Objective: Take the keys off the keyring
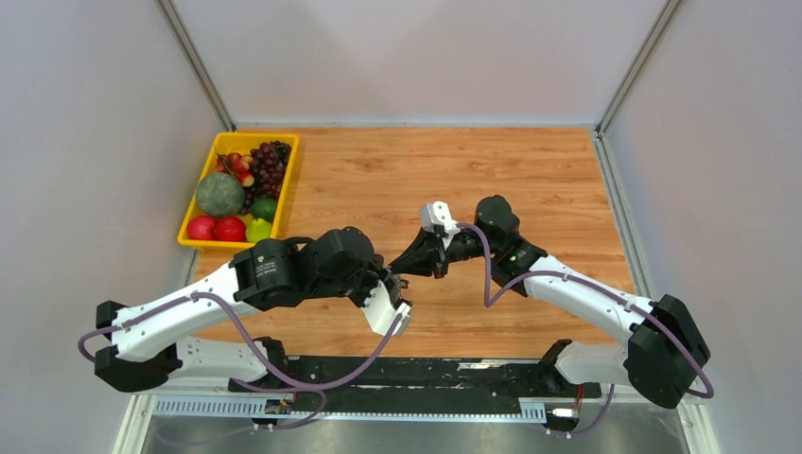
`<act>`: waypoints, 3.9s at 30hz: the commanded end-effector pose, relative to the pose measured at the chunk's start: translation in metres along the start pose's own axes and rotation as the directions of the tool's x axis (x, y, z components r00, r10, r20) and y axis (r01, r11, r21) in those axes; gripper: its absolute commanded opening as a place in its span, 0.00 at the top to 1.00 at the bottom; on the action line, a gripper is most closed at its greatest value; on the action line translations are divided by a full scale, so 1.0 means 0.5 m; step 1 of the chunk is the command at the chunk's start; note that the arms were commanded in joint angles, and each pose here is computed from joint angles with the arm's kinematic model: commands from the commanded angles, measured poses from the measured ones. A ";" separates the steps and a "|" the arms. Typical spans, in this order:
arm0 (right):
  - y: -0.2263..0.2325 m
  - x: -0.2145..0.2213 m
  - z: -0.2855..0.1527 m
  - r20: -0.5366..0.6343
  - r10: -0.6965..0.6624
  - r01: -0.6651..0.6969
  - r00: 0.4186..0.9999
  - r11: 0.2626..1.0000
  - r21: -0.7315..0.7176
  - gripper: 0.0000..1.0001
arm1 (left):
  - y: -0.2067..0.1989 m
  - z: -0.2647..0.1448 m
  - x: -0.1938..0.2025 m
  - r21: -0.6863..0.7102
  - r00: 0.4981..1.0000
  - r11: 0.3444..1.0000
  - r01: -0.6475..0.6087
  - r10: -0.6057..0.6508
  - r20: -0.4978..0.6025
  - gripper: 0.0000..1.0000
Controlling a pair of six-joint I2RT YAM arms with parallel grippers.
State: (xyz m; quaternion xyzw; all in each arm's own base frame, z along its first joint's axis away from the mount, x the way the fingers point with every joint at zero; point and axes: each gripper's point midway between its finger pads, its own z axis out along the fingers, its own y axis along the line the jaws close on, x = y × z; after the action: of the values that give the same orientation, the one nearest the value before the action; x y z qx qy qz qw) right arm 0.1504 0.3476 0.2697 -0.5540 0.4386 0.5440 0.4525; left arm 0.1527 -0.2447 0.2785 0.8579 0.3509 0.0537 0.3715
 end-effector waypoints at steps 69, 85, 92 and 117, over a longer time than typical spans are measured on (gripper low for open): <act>-0.109 -0.133 -0.244 0.127 0.050 -0.131 0.991 0.623 0.771 1.00 | 0.086 0.150 0.034 -0.015 0.420 0.505 0.863 -0.700 0.577 0.01; -0.056 -0.182 -0.190 0.114 0.004 -0.074 0.993 0.787 0.613 1.00 | 0.126 0.145 -0.021 0.011 0.462 0.610 0.793 -0.613 0.641 0.16; -0.065 -0.177 -0.195 0.116 0.006 -0.079 0.993 0.769 0.634 1.00 | 0.111 0.134 -0.067 0.108 0.418 0.650 0.753 -0.598 0.684 0.28; -0.130 -0.121 -0.217 0.143 0.094 -0.170 0.985 0.643 0.747 1.00 | 0.127 0.180 -0.018 0.082 0.309 0.466 0.881 -0.698 0.646 0.25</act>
State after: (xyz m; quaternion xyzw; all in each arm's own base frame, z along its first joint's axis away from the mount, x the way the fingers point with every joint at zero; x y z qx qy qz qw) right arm 0.2296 0.2567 0.2973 -0.2856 0.6741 0.3568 0.5802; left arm 0.2025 -0.3347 0.2337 0.5106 0.5820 -0.3638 0.5179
